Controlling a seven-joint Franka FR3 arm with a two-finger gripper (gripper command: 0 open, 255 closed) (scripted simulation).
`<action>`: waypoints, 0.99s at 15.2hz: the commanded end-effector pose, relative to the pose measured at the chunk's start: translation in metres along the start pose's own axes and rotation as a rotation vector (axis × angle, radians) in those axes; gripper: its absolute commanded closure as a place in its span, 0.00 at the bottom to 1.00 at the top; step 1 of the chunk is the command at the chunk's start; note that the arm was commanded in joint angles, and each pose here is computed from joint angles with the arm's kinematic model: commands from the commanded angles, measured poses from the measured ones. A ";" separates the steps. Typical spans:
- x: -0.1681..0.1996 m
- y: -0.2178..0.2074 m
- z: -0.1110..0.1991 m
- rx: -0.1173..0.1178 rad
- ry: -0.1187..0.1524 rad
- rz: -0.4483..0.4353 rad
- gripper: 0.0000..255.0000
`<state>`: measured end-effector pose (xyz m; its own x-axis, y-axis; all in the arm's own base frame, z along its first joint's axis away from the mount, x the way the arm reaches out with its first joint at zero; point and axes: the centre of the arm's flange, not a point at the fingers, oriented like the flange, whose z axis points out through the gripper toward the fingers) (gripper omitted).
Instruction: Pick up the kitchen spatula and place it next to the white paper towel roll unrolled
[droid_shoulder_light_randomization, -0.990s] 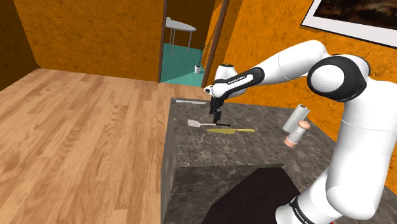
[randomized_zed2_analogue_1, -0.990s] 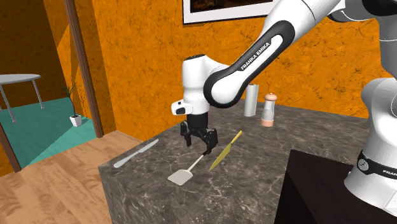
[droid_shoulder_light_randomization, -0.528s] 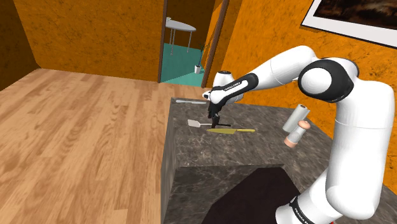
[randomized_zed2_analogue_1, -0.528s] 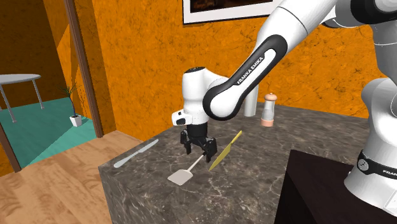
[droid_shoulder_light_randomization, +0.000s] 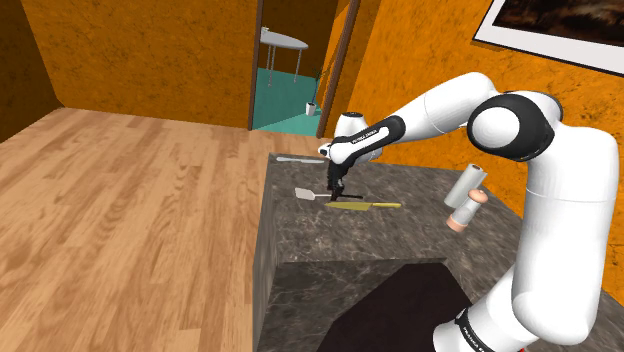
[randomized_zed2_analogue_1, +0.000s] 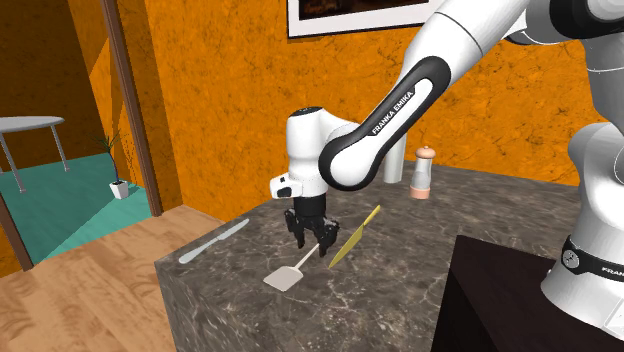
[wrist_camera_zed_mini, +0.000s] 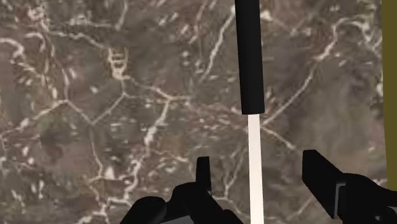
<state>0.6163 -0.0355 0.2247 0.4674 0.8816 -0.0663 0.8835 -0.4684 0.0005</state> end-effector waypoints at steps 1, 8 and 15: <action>0.000 0.000 0.000 0.000 0.000 0.000 1.00; 0.000 0.000 0.000 0.000 0.000 0.000 1.00; -0.002 0.000 -0.032 0.000 0.000 0.000 1.00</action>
<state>0.6154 -0.0354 0.2519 0.4673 0.8816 -0.0662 0.8836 -0.4683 0.0008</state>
